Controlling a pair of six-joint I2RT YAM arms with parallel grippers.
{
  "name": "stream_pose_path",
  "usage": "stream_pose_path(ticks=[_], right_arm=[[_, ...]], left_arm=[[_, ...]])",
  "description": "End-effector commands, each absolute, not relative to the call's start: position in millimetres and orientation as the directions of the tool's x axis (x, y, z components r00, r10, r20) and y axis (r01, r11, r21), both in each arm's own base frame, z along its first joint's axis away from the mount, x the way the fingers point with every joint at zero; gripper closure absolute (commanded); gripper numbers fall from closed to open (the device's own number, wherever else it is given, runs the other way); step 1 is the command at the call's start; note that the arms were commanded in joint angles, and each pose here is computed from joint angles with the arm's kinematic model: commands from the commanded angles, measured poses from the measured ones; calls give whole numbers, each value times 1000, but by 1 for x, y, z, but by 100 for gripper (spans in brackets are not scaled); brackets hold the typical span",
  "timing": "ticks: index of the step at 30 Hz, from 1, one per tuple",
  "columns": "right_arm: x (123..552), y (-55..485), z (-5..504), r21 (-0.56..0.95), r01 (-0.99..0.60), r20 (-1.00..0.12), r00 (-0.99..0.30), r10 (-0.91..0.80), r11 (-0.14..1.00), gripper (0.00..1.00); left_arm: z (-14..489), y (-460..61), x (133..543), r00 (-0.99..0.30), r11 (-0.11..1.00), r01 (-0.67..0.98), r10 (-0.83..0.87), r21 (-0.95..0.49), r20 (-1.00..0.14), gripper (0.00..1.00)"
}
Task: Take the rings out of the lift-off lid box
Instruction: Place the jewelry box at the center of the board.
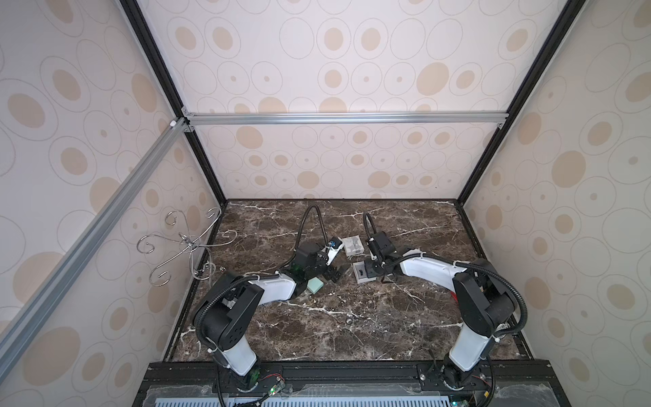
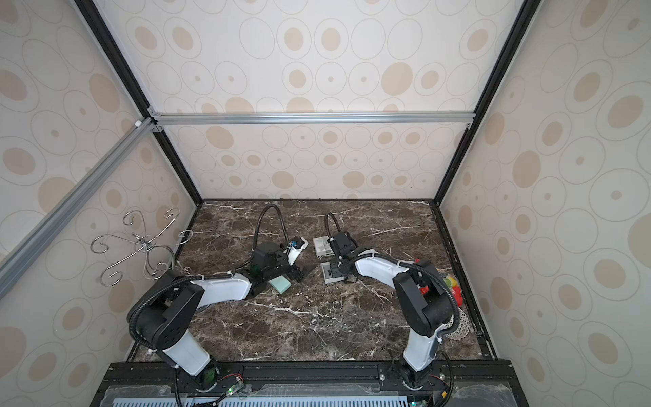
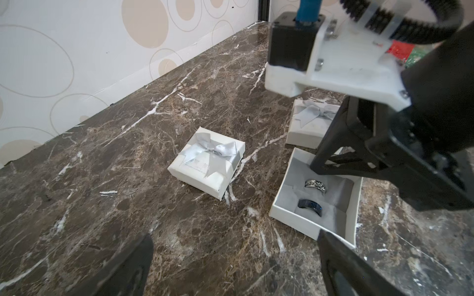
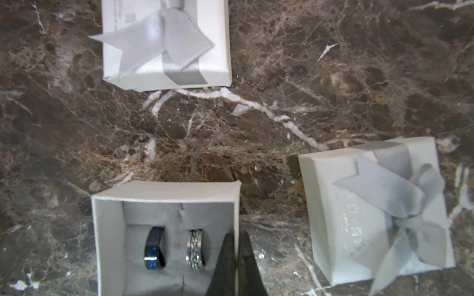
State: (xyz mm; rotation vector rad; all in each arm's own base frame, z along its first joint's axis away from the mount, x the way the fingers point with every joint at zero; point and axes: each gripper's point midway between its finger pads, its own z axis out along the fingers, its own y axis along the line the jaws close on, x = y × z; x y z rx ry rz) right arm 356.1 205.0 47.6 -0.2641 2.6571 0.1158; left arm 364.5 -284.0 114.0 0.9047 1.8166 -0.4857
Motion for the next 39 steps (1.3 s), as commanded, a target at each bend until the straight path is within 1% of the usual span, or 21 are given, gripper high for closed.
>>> stream_pose_path(ticks=[1, 9, 19, 23, 26, 29, 32, 35, 37, 39], right_arm=[[363, 207, 46, 25, -168, -464, -875, -138, 985, 100], [368, 208, 47, 19, -139, -482, -869, -113, 990, 99], [367, 210, 53, 35, -146, -489, -865, -111, 989, 80], [366, 209, 66, 32, -161, -504, -855, -123, 986, 74], [363, 207, 87, 31, -197, -531, -834, -151, 980, 67], [356, 211, 107, 34, -277, -546, -810, -214, 960, 51], [348, 215, 118, 46, -343, -541, -798, -265, 938, 41], [340, 220, 115, 72, -384, -506, -809, -298, 920, 32], [336, 223, 110, 90, -391, -483, -821, -304, 916, 22], [335, 225, 106, 104, -390, -476, -827, -298, 915, 9]], left_arm=[[117, -296, 370, -219, 629, 775, 366, 67, -904, 1], [107, -301, 372, -250, 647, 760, 385, 66, -888, 1], [100, -302, 374, -275, 653, 755, 395, 57, -877, 1], [100, -304, 376, -282, 654, 754, 393, 51, -875, 1], [99, -304, 376, -290, 657, 752, 393, 46, -873, 2], [96, -305, 376, -301, 660, 750, 393, 38, -869, 2], [92, -308, 375, -317, 660, 751, 392, 24, -864, 2], [90, -311, 375, -329, 659, 752, 390, 11, -860, 2], [90, -314, 374, -333, 658, 753, 389, 6, -859, 2], [91, -317, 373, -329, 652, 758, 389, 5, -860, 2]])
